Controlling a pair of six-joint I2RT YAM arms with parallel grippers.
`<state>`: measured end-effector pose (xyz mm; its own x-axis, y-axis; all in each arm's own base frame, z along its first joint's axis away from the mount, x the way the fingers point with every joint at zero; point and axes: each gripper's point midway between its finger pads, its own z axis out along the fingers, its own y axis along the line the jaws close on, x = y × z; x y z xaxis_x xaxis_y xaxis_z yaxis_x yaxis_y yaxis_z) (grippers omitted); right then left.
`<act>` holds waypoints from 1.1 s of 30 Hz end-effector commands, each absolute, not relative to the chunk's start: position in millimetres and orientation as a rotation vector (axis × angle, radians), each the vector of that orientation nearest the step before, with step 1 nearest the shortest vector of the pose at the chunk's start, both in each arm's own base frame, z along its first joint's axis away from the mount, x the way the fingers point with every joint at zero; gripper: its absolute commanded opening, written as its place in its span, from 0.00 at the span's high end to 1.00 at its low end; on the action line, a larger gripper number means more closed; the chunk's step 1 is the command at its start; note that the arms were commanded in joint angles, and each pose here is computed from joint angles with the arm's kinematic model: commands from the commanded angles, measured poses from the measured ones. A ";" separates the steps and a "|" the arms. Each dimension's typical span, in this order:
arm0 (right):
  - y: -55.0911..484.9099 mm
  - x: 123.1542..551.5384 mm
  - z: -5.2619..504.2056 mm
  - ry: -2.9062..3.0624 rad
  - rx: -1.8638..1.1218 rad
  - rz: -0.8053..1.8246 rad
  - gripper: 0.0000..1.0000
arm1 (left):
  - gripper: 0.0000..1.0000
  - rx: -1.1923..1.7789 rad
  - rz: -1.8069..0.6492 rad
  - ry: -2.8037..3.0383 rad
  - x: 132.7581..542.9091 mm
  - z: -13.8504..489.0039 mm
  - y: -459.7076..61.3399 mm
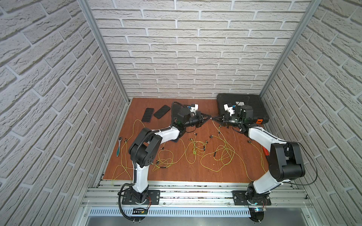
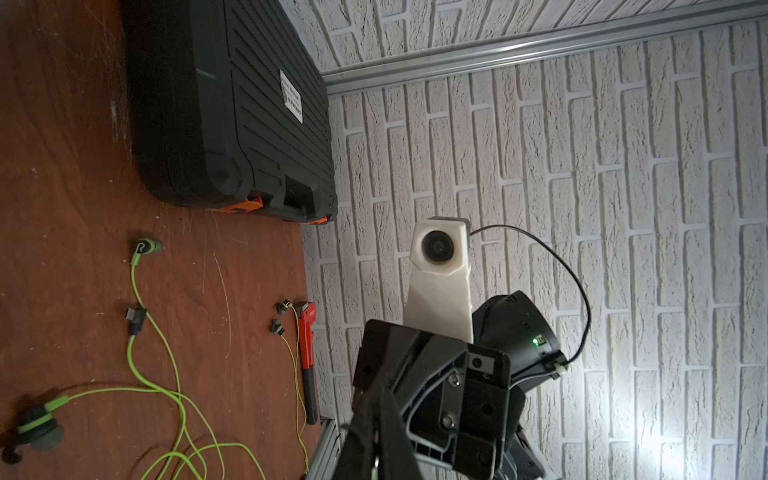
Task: Plug wired earphones into phones
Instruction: Pick up the wired earphone from the center of the board.
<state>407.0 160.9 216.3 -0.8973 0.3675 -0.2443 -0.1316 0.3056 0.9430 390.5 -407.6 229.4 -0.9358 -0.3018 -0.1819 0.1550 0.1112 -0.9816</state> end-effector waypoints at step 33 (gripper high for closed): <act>157.2 411.8 231.4 2.110 0.181 1.591 0.92 | 0.98 -0.073 -1.898 2.017 382.6 244.3 -410.8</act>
